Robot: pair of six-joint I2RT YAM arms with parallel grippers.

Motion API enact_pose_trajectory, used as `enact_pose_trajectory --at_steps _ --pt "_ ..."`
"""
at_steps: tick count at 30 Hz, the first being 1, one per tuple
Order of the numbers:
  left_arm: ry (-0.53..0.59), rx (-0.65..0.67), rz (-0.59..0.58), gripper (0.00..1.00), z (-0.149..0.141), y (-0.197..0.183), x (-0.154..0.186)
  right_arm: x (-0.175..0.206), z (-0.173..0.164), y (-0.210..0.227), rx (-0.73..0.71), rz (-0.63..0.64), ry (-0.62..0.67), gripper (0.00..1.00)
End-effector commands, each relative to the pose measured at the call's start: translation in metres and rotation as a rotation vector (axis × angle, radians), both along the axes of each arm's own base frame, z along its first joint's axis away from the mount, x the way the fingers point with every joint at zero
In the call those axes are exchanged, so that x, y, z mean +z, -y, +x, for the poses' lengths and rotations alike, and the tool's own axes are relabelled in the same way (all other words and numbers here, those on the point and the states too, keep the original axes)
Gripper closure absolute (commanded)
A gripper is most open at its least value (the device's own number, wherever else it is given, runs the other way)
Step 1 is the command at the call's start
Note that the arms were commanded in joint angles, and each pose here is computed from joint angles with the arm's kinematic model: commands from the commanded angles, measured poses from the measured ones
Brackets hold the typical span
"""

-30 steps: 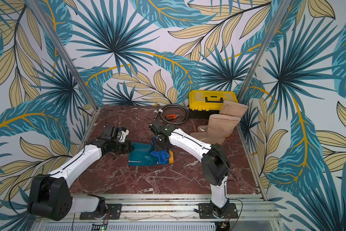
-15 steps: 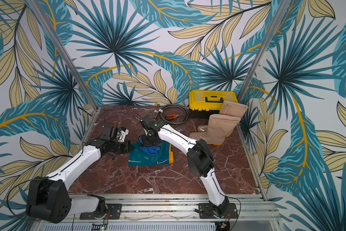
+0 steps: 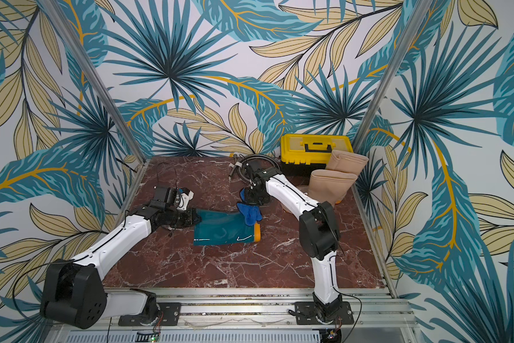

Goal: Wipe the rubber boots with a cloth
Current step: Wipe the dirt off the rubber boot.

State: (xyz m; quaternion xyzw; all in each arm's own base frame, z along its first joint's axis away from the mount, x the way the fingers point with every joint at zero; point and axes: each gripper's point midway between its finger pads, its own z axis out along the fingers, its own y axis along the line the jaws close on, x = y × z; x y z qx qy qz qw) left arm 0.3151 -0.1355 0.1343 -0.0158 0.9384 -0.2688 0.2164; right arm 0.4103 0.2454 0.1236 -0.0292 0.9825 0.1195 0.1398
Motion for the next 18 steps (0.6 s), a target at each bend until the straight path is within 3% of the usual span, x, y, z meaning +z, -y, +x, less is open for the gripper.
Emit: enact_pose_trajectory --at_steps 1,6,10,12,15,18 --pt "0.029 0.016 0.025 1.00 0.004 -0.008 0.013 -0.006 -0.015 -0.030 0.051 -0.011 -0.010 1.00" --pt "0.038 0.018 0.022 1.00 0.004 -0.008 0.017 0.002 -0.035 -0.096 0.178 0.068 0.005 1.00" --pt "0.046 0.022 0.017 1.00 0.004 -0.008 0.020 -0.007 -0.042 -0.109 0.214 0.066 -0.012 1.00" --pt "0.053 0.021 0.012 1.00 0.004 -0.007 0.023 -0.012 -0.036 -0.094 0.213 0.008 -0.003 1.00" --pt "0.061 0.019 0.021 1.00 0.001 -0.009 0.026 -0.015 -0.016 -0.037 0.118 -0.111 -0.016 1.00" --pt "0.066 0.017 0.037 1.00 -0.003 -0.012 0.027 -0.004 0.003 0.019 -0.008 -0.115 -0.012 1.00"
